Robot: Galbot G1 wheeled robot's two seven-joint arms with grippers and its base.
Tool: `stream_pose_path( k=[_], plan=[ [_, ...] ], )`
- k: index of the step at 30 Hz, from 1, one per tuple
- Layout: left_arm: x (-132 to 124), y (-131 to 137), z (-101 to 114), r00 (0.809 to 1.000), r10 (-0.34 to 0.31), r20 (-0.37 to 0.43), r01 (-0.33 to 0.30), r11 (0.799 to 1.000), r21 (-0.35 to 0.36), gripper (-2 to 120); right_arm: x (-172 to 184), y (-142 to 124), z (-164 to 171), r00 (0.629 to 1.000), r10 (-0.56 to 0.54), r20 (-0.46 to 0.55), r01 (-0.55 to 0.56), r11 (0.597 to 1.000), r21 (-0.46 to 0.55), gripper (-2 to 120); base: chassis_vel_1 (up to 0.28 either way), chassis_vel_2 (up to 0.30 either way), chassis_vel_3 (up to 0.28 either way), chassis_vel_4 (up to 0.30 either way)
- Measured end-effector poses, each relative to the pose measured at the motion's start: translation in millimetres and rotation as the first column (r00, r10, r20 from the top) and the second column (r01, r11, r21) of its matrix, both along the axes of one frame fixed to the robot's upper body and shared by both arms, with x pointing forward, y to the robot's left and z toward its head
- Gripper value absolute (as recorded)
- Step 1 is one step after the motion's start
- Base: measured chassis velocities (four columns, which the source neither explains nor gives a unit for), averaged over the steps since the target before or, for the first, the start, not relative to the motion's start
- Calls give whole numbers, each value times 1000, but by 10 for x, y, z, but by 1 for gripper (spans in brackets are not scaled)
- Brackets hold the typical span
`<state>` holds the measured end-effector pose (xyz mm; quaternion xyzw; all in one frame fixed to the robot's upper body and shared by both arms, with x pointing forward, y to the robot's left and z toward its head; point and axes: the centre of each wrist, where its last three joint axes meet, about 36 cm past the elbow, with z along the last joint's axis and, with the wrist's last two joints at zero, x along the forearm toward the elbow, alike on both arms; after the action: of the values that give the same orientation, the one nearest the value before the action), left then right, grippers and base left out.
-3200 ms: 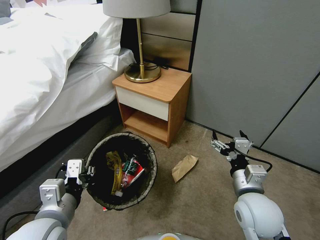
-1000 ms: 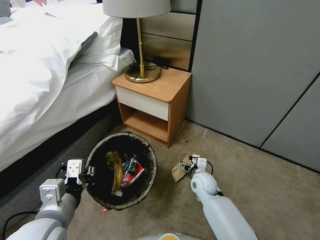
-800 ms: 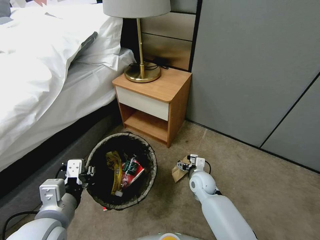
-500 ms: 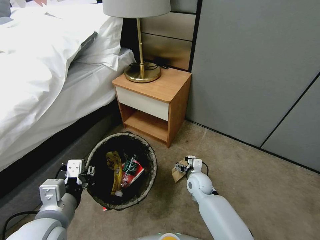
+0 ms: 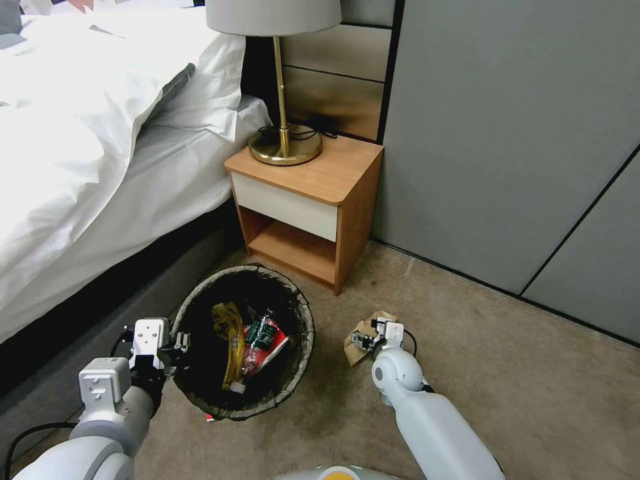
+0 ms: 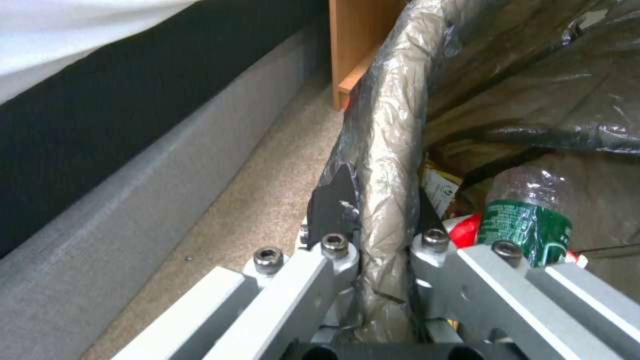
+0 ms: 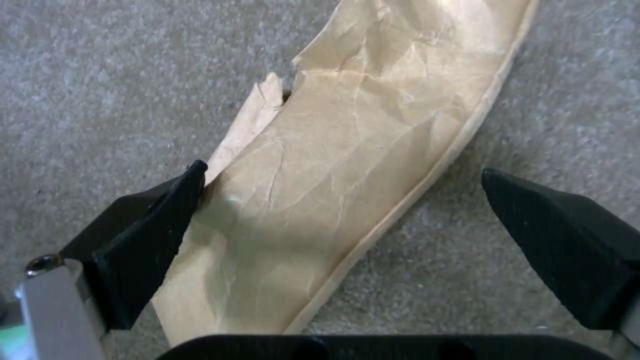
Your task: Pick up the trash bin, then pick up the garbage from the floor and place it into the trash bin.
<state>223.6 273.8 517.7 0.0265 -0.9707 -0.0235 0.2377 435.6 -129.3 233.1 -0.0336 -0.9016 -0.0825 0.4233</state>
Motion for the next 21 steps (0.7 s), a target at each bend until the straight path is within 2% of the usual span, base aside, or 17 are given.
stream_pose_path(
  k=[13, 18, 20, 21],
  plan=[
    [0, 0, 0, 1000, 0, 0, 0, 1000, 0, 1, -12, 0, -118, 1000, 8, -11, -8, 1000, 19, 100, 0, 0, 0, 0],
    [0, 0, 0, 1000, 0, 0, 0, 1000, 0, 1, -15, -1, -140, 1000, 8, -8, -8, 1000, 21, 92, 0, 0, 0, 0],
    [0, 0, 0, 1000, 0, 0, 0, 1000, 0, 1, -19, -2, -141, 1000, 9, -5, -9, 1000, 20, 83, 0, 0, 0, 0],
    [0, 0, 0, 1000, 0, 0, 0, 1000, 0, 1, -19, -2, -141, 1000, 9, -5, -9, 1000, 20, 83, 0, 0, 0, 0]
  ],
)
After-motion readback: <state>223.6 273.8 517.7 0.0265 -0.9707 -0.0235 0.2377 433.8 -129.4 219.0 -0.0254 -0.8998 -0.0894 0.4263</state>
